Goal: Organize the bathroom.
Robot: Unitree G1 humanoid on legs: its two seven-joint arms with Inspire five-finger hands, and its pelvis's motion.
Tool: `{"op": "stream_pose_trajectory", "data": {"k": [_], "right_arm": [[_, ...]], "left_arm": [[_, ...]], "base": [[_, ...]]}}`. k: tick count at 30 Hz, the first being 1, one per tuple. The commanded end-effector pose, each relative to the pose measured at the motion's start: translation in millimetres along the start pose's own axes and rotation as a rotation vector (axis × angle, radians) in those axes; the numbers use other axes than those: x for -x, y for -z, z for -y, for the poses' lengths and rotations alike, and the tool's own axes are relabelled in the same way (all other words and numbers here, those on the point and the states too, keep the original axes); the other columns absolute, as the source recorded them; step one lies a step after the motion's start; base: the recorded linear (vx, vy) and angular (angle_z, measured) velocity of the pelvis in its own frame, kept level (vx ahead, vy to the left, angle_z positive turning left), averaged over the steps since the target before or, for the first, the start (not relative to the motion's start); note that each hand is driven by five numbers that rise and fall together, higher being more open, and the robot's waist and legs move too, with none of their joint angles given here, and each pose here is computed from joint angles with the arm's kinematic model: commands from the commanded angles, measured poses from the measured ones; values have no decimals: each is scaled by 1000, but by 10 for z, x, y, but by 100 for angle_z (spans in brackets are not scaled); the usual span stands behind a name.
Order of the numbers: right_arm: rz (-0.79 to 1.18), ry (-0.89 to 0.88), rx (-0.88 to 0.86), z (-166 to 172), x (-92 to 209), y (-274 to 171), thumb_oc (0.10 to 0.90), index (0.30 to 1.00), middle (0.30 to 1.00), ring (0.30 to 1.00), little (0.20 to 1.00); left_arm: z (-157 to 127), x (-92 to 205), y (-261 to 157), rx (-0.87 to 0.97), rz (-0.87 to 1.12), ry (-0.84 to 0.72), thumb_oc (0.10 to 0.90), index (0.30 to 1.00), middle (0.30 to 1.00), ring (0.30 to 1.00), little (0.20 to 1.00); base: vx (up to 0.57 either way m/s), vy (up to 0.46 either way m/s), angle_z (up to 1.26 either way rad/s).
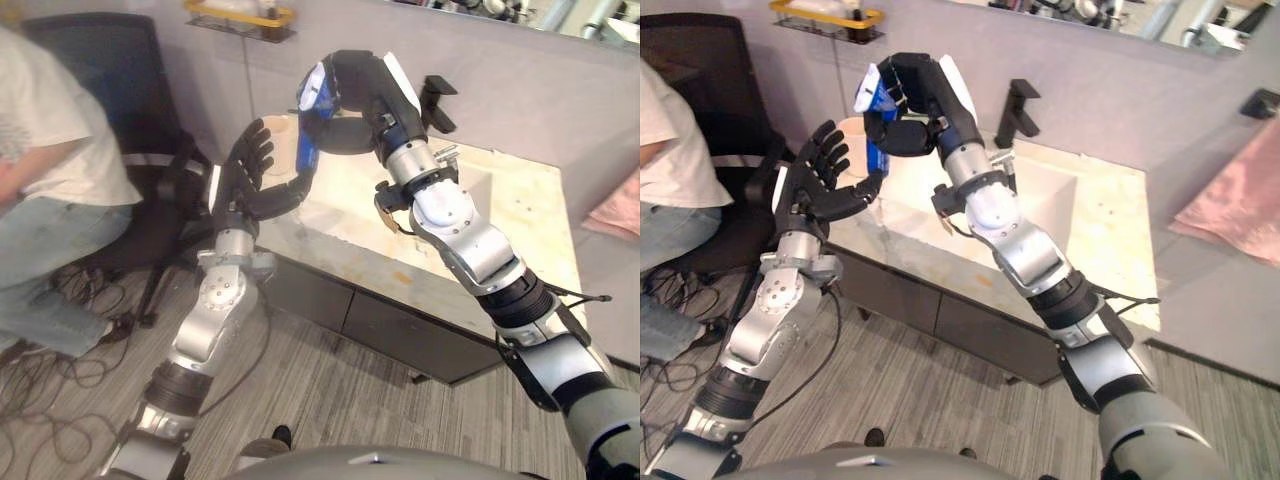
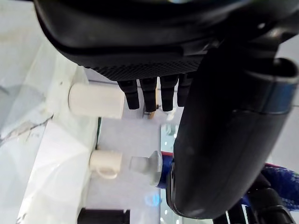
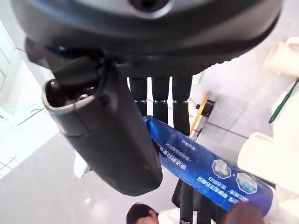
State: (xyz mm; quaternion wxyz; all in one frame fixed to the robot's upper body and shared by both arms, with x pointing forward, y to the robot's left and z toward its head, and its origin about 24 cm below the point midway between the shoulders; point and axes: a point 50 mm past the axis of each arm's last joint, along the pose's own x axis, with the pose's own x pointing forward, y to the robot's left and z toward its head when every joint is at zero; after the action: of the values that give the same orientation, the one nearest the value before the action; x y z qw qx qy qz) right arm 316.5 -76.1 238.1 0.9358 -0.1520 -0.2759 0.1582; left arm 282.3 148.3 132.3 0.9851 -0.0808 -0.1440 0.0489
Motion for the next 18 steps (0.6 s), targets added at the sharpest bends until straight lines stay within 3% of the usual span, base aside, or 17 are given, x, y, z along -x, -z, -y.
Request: {"op": "stream_pose_trajectory", "data": {"k": [1,10,18], "right_arm": [[403,162,51,222,-251,-776,400,300,300,300,300],[461,344,94,331,-273,-787,400,300,300,300,300],[518,489,138,571,-280,-791,400,300,300,300,300]], "left_arm": [[0,-145,-646,53,339,-2,800,900,900,900,900],[27,-146,-566,34,314,32,800,900,900,900,900],[-73,-112,-456,21,268,25,800,900,900,900,900]], "base": [[-8,101,40],[52,63,54],[138,-58,69]]}}
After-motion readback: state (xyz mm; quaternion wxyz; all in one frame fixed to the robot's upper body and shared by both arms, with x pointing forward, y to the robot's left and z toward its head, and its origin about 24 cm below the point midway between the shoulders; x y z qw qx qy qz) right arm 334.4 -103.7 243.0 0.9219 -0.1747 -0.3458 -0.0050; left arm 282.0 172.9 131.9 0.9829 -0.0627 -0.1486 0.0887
